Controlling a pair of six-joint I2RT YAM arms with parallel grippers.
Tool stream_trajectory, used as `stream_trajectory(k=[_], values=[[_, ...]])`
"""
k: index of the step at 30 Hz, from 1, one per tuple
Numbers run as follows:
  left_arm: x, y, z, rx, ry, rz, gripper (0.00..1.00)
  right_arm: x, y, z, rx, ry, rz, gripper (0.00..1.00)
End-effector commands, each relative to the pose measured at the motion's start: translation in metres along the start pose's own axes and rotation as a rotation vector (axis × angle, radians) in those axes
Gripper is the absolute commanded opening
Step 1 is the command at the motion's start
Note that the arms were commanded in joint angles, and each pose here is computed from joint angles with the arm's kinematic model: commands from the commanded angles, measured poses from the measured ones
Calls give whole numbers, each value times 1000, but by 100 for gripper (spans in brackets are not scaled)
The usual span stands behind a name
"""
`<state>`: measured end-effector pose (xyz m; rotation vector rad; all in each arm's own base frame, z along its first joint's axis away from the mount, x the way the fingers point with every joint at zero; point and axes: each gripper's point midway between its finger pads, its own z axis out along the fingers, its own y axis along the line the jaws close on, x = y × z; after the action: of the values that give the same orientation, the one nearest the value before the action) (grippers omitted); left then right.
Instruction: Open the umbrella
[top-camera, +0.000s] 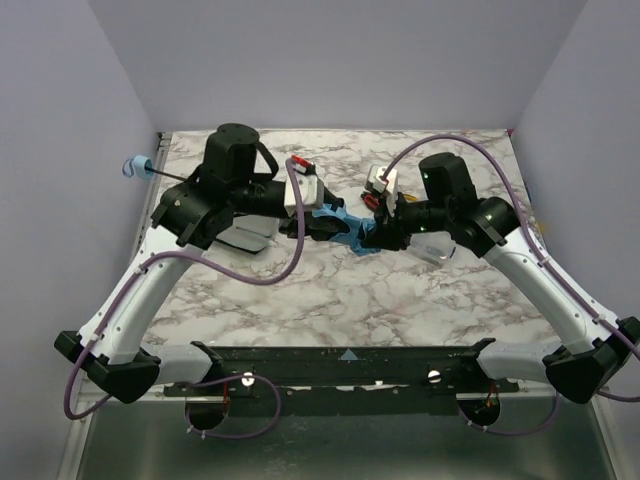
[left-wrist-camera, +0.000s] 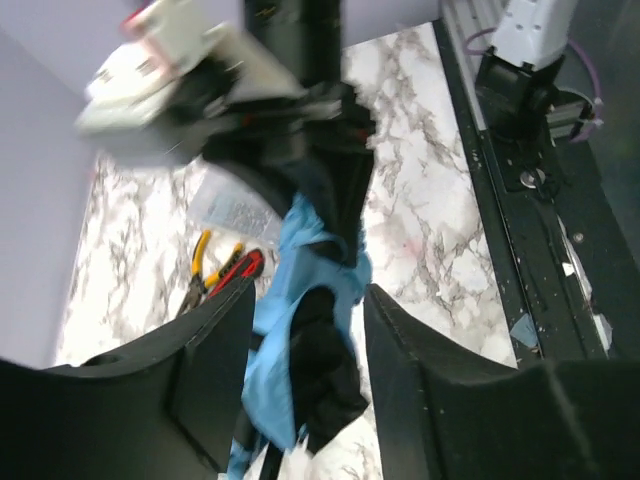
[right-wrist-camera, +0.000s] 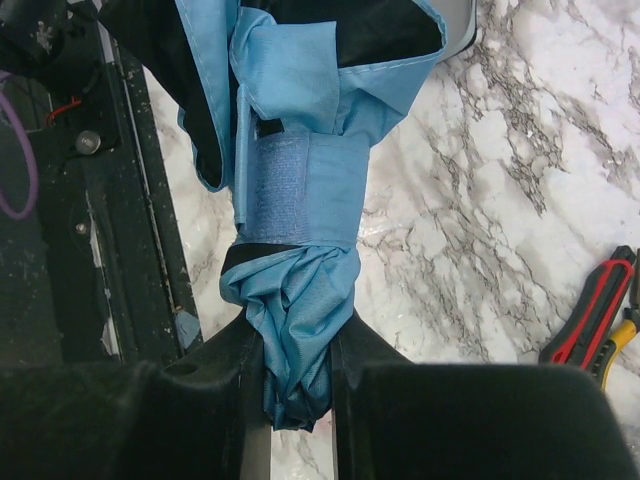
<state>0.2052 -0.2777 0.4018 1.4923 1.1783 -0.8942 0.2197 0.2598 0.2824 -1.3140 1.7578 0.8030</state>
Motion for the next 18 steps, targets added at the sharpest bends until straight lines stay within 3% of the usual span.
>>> stream_trajectory(k=[1, 6, 9, 13, 18], values=[[9, -15, 25, 26, 79, 230, 43, -34, 0, -10, 19, -86, -23, 0], [11, -10, 44, 22, 123, 176, 32, -32, 1, -12, 18, -76, -32, 0], [7, -1, 50, -33, 114, 181, 32, -31, 2, -13, 16, -71, -40, 0], [20, 11, 56, -100, 154, 204, 38, -34, 4, -16, 17, -84, -55, 0], [44, 9, 54, -83, 239, 218, 38, -37, 5, -20, 20, -94, -60, 0]])
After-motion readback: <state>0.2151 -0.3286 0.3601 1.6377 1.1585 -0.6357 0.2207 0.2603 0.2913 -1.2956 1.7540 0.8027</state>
